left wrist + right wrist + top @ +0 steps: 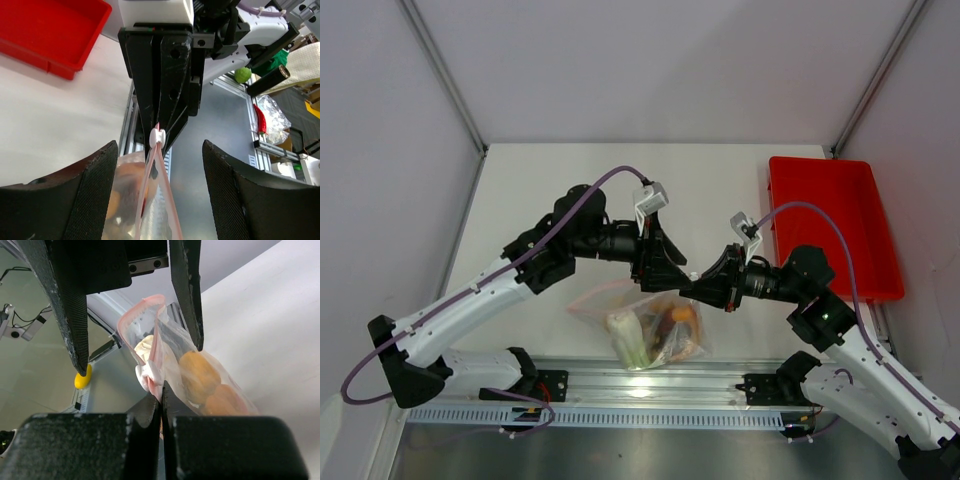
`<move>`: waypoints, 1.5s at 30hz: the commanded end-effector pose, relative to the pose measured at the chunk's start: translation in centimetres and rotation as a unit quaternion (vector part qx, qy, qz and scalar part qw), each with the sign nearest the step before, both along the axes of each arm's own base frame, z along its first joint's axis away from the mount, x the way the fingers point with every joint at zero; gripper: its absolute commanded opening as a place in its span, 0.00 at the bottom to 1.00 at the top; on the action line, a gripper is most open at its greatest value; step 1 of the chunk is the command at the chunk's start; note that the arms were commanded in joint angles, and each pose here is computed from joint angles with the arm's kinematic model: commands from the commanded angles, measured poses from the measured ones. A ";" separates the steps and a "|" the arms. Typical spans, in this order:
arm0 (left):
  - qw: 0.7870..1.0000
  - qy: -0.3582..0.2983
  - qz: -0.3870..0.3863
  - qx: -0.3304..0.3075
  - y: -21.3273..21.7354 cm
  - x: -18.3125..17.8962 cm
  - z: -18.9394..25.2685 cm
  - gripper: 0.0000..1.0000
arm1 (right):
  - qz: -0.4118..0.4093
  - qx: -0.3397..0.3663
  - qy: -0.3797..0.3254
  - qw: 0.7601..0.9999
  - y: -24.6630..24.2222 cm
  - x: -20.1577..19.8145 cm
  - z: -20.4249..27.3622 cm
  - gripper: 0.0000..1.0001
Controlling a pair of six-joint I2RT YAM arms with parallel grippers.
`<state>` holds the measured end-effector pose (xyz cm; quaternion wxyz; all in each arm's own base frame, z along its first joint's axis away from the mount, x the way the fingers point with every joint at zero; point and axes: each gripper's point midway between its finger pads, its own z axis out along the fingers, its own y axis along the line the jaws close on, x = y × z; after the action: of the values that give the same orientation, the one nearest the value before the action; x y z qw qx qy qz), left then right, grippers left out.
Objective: Place the food in the zip-top bag and seal the zipper
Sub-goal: Adjust the zipper food storage bag at the center of the board, then zip the zipper food storage bag at the center of the board.
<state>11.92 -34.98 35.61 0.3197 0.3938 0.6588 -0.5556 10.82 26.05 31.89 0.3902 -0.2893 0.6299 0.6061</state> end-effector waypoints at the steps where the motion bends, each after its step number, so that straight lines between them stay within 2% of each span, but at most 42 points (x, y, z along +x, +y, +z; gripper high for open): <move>1: 0.998 -0.049 0.001 -0.047 -0.7 0.4 2.5 0.70 | -0.002 0.039 -0.024 0.999 -0.1 -0.2 2.6 0.00; 5: 0.997 -0.056 -0.002 -0.051 -1.0 0.4 2.2 0.61 | -0.003 0.047 -0.019 0.999 -0.1 -0.3 3.3 0.00; 6: 0.997 -0.057 -0.004 -0.051 -1.1 0.4 2.3 0.55 | -0.006 0.048 -0.018 0.999 -0.1 -0.2 3.5 0.00; 12: 0.998 -0.050 -0.002 -0.030 -1.5 0.7 1.2 0.43 | -0.013 0.048 -0.015 0.999 -0.2 0.0 3.7 0.00; 19: 0.999 -0.051 0.001 -0.017 -1.5 0.5 0.5 0.42 | -0.019 0.051 -0.009 0.998 -0.1 0.1 3.9 0.00; 22: 0.999 -0.052 0.003 -0.015 -1.4 0.5 0.4 0.37 | -0.025 0.051 -0.006 0.998 -0.2 0.3 3.9 0.00; 25: 0.998 -0.054 0.009 -0.011 -1.3 0.6 0.5 0.25 | -0.031 0.053 0.000 0.998 -0.2 0.4 4.1 0.00; 26: 0.999 -0.048 0.011 -0.001 -1.3 0.7 -0.2 0.14 | -0.033 0.056 0.004 0.998 -0.2 0.5 4.3 0.00; 27: 0.999 -0.048 0.016 0.001 -1.2 0.8 -0.2 0.08 | -0.040 0.059 0.008 0.997 -0.3 0.6 4.5 0.00; 29: 0.999 -0.044 0.020 0.009 -1.2 0.9 -0.5 0.01 | -0.046 0.066 0.013 0.997 -0.4 0.7 4.9 0.00; 37: 0.997 -0.016 0.056 0.057 -0.6 1.8 -1.9 0.01 | -0.126 0.095 0.048 0.986 -1.1 2.0 6.2 0.00; 45: 0.997 -0.011 0.052 0.052 -0.3 1.3 -1.5 0.01 | -0.189 0.086 0.048 0.977 -1.7 3.3 5.4 0.00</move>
<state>13.87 -35.92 34.01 0.3497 0.3837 0.6909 -0.5030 12.88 25.65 32.55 0.4176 -0.1346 0.6798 0.5877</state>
